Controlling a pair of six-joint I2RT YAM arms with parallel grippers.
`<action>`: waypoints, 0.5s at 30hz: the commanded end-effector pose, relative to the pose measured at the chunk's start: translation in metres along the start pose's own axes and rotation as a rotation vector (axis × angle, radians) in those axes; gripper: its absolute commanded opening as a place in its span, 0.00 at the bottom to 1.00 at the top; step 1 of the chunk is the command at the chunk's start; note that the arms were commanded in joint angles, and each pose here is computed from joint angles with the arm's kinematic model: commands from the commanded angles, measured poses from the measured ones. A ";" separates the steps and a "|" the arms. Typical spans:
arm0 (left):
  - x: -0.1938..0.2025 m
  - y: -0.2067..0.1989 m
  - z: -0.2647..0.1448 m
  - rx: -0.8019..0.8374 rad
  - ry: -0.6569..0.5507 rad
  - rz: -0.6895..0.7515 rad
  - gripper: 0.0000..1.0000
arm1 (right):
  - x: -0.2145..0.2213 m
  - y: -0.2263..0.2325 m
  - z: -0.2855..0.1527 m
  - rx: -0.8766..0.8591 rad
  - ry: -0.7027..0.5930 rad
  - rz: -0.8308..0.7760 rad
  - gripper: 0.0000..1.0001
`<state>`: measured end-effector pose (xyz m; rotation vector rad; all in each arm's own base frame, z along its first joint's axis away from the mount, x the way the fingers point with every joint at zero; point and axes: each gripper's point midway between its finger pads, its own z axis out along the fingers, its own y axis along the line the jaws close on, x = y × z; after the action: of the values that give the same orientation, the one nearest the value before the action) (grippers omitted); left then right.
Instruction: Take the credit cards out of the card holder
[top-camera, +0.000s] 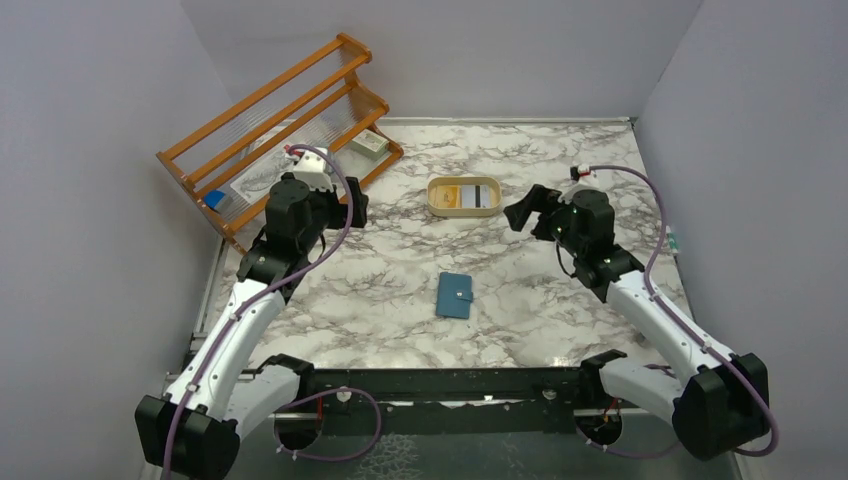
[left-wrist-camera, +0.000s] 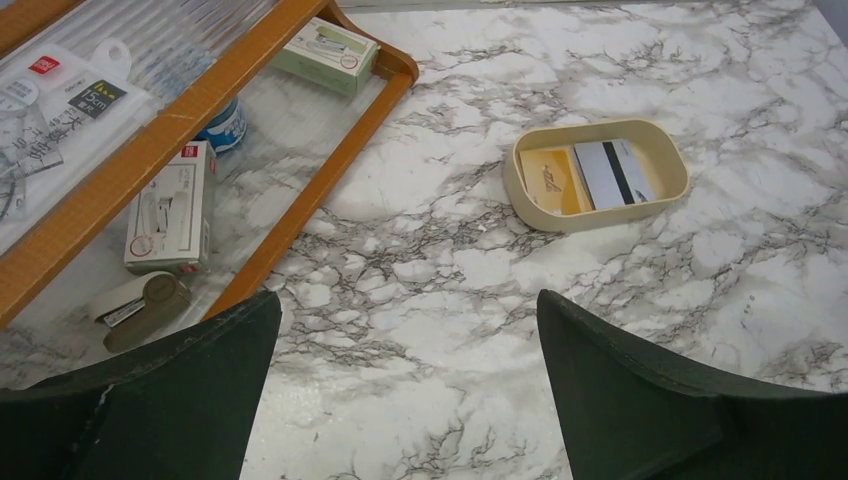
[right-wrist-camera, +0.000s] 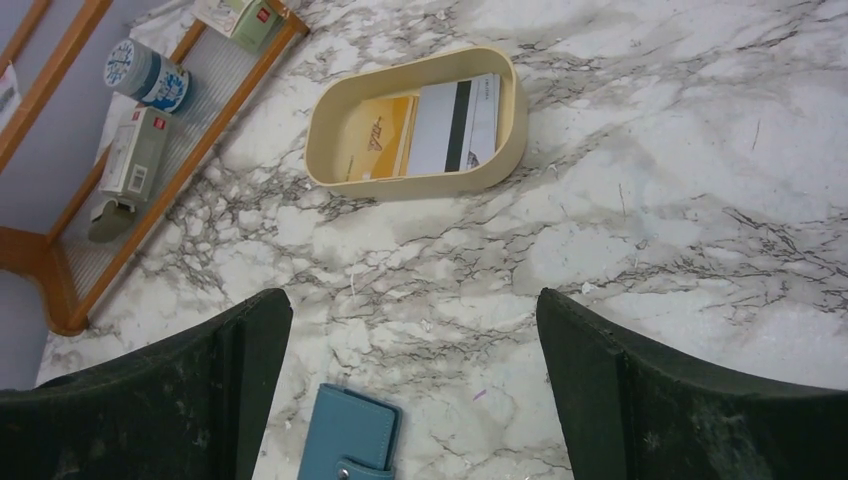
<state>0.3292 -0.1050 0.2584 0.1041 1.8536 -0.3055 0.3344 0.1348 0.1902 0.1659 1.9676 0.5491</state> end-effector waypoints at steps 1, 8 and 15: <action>-0.023 -0.004 -0.009 0.000 -0.046 0.048 0.99 | -0.016 0.019 -0.003 -0.102 -0.034 0.001 0.99; -0.011 -0.019 -0.004 0.071 0.032 0.024 0.99 | 0.013 0.036 0.003 -0.192 0.115 -0.210 1.00; 0.055 -0.035 0.025 0.118 0.287 -0.142 0.99 | 0.096 0.082 0.018 -0.250 0.305 -0.533 0.97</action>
<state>0.3364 -0.1275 0.2433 0.1393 1.9621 -0.3779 0.3121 0.2289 0.1718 -0.3820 2.0512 0.5810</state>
